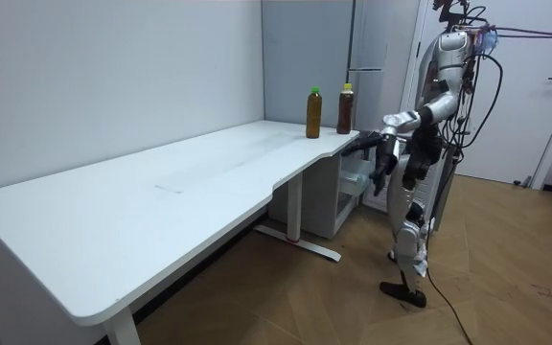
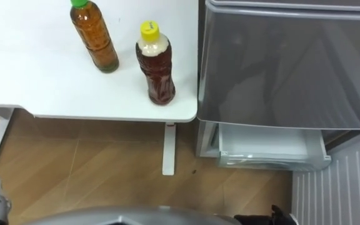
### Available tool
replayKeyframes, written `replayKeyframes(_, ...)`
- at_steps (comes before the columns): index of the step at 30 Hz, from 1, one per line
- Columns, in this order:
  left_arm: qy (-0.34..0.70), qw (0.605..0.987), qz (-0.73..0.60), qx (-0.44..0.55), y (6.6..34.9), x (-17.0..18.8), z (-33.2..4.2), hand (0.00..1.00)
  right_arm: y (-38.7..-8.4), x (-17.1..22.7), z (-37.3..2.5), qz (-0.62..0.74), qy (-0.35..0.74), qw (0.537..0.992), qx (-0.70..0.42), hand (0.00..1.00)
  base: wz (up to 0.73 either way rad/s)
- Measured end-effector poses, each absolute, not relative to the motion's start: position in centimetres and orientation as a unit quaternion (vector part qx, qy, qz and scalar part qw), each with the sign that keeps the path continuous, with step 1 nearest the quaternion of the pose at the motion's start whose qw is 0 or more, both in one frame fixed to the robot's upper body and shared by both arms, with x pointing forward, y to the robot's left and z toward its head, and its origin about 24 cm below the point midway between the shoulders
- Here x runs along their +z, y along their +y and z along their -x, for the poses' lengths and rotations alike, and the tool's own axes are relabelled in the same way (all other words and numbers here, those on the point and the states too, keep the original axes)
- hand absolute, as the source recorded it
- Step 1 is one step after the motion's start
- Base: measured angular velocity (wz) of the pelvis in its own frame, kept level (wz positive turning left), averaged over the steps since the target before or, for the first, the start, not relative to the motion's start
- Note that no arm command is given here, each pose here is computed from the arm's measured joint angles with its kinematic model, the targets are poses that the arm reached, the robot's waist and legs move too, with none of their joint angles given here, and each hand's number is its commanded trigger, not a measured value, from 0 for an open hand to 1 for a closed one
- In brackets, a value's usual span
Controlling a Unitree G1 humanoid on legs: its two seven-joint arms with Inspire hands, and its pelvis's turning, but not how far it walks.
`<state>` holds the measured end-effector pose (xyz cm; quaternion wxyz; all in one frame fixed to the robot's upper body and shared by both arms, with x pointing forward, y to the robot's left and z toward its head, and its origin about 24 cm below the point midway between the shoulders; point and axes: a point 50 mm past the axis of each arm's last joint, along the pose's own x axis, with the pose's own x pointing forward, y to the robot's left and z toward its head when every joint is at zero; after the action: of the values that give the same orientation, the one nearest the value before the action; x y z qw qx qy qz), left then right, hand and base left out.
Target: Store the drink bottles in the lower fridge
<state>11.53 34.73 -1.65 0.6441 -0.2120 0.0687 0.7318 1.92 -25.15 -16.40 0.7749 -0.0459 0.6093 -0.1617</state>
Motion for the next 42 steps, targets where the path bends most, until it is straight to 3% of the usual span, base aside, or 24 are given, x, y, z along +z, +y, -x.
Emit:
replayKeyframes(9,-0.106,0.736,0.106,0.660,34.3,6.2,-14.2,0.00,-25.5,-16.4,-1.1,0.059,0.622,0.766,-0.151,0.00,0.00)
replayKeyframes(16,-0.233,0.794,0.058,0.558,32.0,11.9,-15.6,0.00,-25.9,-16.4,0.0,0.054,0.641,0.753,-0.139,0.00,0.01)
replayKeyframes(29,-0.258,0.928,0.048,0.264,25.6,14.1,-19.6,0.00,-25.5,-16.7,-1.5,0.101,0.652,0.749,-0.063,0.00,-0.03)
replayKeyframes(42,-0.232,0.969,0.031,0.074,21.7,14.4,-21.5,0.00,-25.4,-16.7,-2.7,0.096,0.654,0.749,-0.054,0.00,0.00)
